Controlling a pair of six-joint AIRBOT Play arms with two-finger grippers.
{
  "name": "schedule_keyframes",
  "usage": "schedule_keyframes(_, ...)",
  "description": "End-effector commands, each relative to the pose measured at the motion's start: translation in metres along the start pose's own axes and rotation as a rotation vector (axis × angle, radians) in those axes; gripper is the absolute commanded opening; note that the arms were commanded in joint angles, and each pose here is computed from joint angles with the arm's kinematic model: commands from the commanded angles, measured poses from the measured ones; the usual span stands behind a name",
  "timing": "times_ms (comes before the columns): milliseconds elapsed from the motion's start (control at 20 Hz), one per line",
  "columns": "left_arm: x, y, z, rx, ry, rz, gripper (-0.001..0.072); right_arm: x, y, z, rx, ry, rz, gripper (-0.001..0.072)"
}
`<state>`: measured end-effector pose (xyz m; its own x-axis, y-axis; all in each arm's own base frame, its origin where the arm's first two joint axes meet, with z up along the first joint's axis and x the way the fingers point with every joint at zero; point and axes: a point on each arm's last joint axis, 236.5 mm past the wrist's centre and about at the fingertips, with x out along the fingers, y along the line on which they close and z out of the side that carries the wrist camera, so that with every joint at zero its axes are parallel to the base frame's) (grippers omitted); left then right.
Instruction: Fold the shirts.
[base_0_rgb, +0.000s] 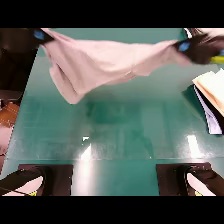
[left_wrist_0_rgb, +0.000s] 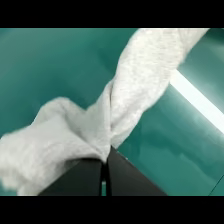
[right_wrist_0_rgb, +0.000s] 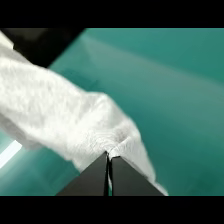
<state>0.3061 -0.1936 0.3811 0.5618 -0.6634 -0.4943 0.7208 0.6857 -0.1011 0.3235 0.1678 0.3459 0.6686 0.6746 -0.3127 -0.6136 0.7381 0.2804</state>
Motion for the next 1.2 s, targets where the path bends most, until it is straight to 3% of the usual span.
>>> schedule_keyframes(0,-0.053,-0.04,0.032,0.068,-0.163,-0.022,0.0022,-0.065,0.041,0.047,-0.085,-0.153,-0.045,0.0012)
schedule_keyframes(250,-0.036,-0.032,0.014,0.054,-0.112,-0.025,0.0022,-0.064,0.038,0.029,0.012,-0.032,-0.061,0.0012)
schedule_keyframes(550,0.12,0.036,-0.147,-0.222,0.4,-0.133,0.0023,0.03,0.007,-0.087,0.228,0.396,0.041,0.0012)
schedule_keyframes(800,0.213,0.128,-0.248,-0.41,0.587,0.084,0.0041,0.088,-0.024,-0.162,0.373,0.554,0.03,0.0012)
schedule_keyframes(850,0.217,0.137,-0.249,-0.431,0.573,0.104,0.0318,0.094,-0.029,-0.17,0.39,0.566,0.024,0.0012)
schedule_keyframes(900,0.215,0.144,-0.247,-0.457,0.557,0.123,0.055,0.097,-0.035,-0.174,0.404,0.572,0.014,0.0012)
schedule_keyframes(1150,0.175,0.135,-0.254,-0.562,0.662,0.084,0.0554,0.095,-0.055,-0.161,0.416,0.498,-0.034,0.0012)
